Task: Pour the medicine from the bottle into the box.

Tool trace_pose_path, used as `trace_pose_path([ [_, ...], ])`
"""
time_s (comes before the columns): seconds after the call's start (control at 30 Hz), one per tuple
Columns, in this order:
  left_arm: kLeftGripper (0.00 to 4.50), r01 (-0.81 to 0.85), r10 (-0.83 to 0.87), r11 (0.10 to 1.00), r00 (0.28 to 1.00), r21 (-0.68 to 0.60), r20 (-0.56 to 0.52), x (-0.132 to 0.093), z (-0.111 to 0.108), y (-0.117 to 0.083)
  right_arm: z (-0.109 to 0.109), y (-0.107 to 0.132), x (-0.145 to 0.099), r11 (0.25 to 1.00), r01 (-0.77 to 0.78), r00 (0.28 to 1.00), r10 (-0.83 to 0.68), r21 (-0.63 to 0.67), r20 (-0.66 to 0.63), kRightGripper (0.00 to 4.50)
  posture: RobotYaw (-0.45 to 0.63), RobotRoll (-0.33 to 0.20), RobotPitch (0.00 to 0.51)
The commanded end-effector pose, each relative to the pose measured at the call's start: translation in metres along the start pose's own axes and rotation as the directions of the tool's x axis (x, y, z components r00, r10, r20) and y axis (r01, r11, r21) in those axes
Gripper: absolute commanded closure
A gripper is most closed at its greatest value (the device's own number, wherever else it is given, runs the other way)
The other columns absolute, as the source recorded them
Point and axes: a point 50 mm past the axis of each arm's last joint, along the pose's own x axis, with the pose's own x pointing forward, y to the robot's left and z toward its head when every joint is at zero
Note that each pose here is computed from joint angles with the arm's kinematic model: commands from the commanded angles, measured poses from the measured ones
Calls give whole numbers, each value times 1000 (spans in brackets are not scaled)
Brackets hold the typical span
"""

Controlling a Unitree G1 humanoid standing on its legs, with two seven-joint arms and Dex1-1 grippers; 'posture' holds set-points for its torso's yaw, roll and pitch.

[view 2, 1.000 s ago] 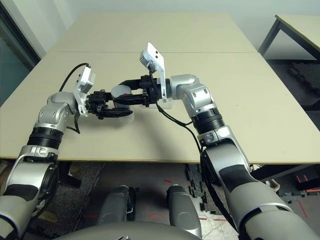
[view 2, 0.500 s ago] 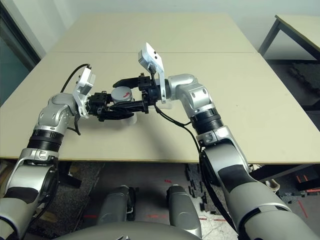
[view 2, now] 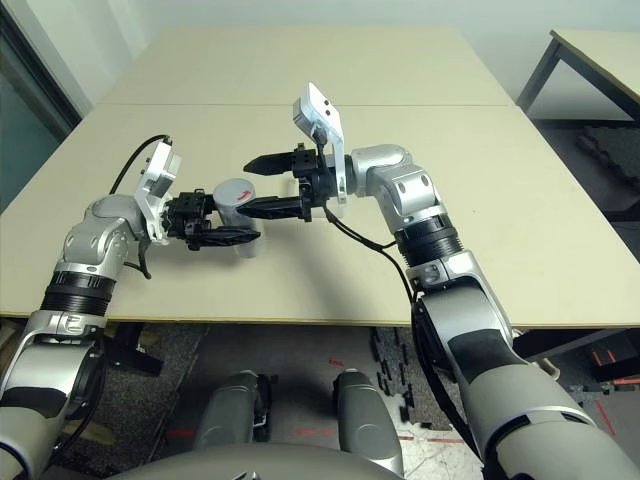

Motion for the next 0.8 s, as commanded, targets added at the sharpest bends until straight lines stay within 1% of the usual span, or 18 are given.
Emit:
trace_pose_path([
  [0.03,1751,17,-17,1000,1000,1,-3,4,0,-3,2,5,5,1000,-26,1000,26,-3,16,0,-33,0,72],
  [0.23,1751,18,-18,1000,1000,3,-6,5,-1,-2,3,7,13,999,-36,999,36,-9,22,0,-36,0,70],
  [0.53,1751,42,-42,999,999,6,0,13,0,-4,6,0,27,1000,-15,999,16,-23,33,0,-31,0,73],
  [0.67,1751,44,-44,999,999,5,0,13,-1,-5,6,-4,29,1000,3,999,-2,-23,38,0,-25,0,76],
  [0.8,1751,38,-38,999,999,3,-2,11,-2,-6,3,-8,24,1000,21,999,-21,-17,31,0,-22,0,81],
])
